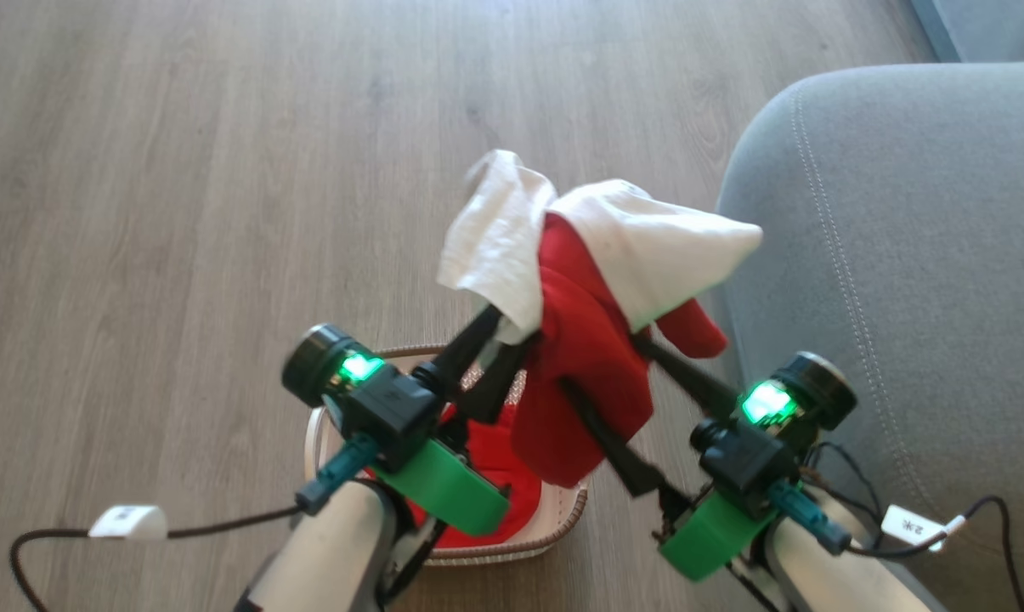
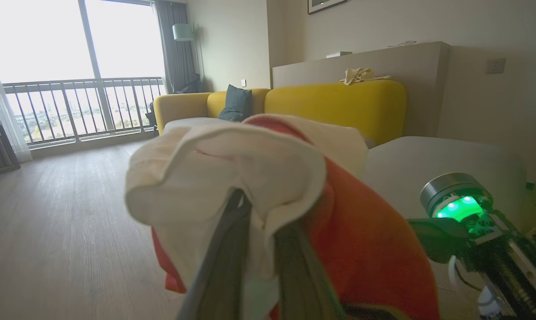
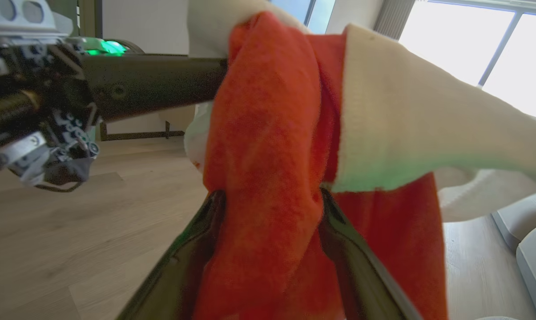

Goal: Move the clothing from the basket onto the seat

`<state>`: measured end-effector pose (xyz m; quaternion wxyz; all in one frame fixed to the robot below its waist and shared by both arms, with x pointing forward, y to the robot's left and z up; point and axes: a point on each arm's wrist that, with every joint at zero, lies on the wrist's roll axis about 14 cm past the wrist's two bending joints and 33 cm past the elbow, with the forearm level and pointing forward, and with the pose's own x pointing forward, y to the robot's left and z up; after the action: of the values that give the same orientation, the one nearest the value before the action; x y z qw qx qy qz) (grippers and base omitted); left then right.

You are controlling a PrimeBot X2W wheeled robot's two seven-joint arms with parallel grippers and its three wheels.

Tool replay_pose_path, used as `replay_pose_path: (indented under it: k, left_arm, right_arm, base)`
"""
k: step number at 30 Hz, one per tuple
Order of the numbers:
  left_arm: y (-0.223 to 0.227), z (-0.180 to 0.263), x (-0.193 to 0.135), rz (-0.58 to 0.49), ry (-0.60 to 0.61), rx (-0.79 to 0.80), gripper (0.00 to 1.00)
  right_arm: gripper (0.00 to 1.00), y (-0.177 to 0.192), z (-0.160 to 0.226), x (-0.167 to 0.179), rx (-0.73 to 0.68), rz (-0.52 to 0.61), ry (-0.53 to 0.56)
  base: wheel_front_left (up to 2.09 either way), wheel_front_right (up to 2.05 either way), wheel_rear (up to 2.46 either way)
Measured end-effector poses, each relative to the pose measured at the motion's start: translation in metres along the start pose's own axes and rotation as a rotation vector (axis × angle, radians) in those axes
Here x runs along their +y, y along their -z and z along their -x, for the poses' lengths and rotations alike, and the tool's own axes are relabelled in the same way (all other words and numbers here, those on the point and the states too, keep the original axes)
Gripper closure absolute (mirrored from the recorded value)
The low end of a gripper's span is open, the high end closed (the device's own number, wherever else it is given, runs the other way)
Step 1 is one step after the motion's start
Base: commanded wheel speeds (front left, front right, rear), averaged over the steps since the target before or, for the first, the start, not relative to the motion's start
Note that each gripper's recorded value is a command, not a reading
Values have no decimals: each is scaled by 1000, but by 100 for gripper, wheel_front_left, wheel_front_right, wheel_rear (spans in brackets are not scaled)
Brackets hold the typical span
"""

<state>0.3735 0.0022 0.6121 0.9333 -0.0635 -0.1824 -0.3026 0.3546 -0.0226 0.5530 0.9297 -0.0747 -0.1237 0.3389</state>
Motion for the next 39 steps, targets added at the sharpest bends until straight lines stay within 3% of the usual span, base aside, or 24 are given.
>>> replay_pose_path:
  k: [4,15,16,17,21,33,34,35,38,39]
  left_arm:
    - [-3,3,-12,0,32,-2,100]
    - [-2,8,-36,13,94,7,100]
    - [-2,9,-38,14,98,8,100]
    - [-2,9,-38,14,98,8,100]
    - [0,9,-36,22,91,13,100]
    - [7,8,-34,38,88,29,100]
    - [8,8,-34,39,89,30,96]
    - [8,7,-34,40,89,31,77]
    - [10,7,-34,43,91,34,54]
    - [10,7,-34,44,91,34,38]
  right_arm:
    - [0,4,-4,-10,12,23,38]
    - [0,6,-15,3,19,69,-7]
    - [58,6,-16,3,17,62,-5]
    - [100,6,-17,3,18,47,3]
    - [100,5,-21,-3,5,-14,45]
    - [100,-1,-22,-29,-26,-35,130]
    - [100,-1,-23,-30,-28,-41,134]
    - [100,-1,-23,-30,-28,-45,139]
    - [100,-4,-23,-36,-40,-51,159]
    - [100,-5,-23,-38,-45,-50,165]
  base:
    - [0,0,0]
    - [0,0,0]
    - [0,0,0]
    - [0,0,0]
    - [0,0,0]
    - [0,0,0]
    - [0,0,0]
    - [0,0,0]
    - [0,0,0]
    - [0,0,0]
